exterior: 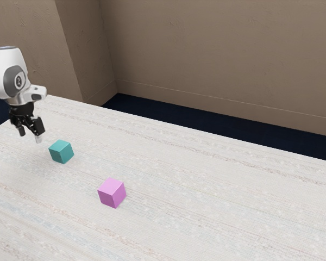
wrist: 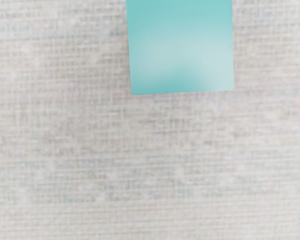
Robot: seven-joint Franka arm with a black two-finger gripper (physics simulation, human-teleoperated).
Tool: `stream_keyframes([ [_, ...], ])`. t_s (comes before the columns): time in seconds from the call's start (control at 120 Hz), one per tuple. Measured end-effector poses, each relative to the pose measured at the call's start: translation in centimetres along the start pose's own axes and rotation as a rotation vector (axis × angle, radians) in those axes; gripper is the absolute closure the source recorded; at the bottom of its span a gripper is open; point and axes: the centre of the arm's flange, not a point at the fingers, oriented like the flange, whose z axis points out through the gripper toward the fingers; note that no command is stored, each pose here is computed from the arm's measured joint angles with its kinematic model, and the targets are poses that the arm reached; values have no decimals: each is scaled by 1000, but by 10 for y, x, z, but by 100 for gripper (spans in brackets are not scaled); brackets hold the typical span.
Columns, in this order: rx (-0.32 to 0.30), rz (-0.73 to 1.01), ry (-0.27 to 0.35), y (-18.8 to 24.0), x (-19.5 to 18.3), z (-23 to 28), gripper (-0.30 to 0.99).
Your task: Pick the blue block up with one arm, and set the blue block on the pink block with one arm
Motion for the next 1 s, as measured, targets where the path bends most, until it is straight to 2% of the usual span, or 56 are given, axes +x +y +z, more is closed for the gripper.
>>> stream_keyframes([
  [0.092,-20,31,9,-1,7,18,0],
  [0.242,-46,69,74,6,27,40,0],
  [0.433,-26,98,136,2,47,48,0],
  [0.758,-35,40,162,1,64,65,0],
  [1.0,-54,-11,154,8,72,76,0],
])
